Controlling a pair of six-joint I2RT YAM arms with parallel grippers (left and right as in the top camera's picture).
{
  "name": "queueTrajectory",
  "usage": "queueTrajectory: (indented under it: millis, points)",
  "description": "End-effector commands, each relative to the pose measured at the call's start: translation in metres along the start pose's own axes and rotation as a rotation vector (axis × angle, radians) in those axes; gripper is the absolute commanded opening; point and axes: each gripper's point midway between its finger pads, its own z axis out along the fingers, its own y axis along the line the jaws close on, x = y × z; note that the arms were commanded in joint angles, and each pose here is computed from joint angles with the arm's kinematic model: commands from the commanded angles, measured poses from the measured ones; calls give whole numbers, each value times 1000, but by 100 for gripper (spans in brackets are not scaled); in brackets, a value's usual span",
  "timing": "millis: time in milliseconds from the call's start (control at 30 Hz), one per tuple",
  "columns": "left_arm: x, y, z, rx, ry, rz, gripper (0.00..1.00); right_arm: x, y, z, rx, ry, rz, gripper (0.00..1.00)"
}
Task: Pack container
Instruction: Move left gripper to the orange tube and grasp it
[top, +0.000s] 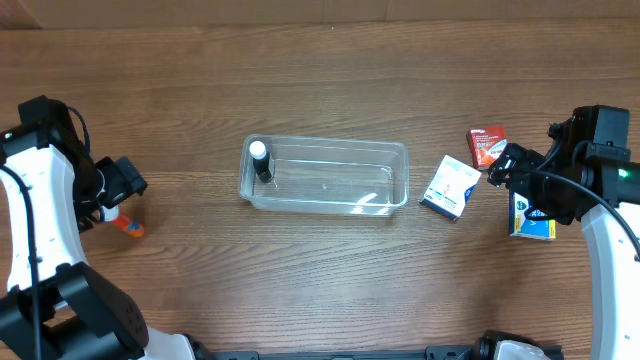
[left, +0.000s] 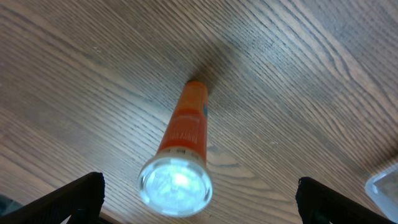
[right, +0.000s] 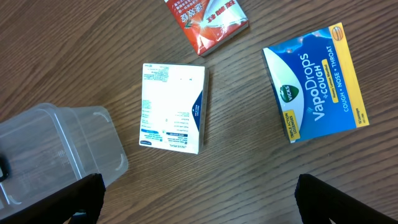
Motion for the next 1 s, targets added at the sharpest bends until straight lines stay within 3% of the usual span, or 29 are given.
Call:
queueTrajectory:
  millis: [0,167,533,700,800,967]
  points:
    - [-2,0,10,-2,24,19,98,-4,3,-6,-15,-22,-5,100]
    - [1,0,23,-12,63,29,93,-4,3,-6,-15,-21,-5,100]
    - [6,2,30,-23,80,41,49,-3,3,-6,-13,-15,-4,100]
    - [7,2,30,-24,82,41,43,-3,3,-6,-13,-15,-4,100]
    - [7,2,30,-24,83,42,33,-3,3,-6,-13,-15,-4,100]
    - [8,2,29,-25,86,42,24,-3,3,-6,-13,-15,-4,100]
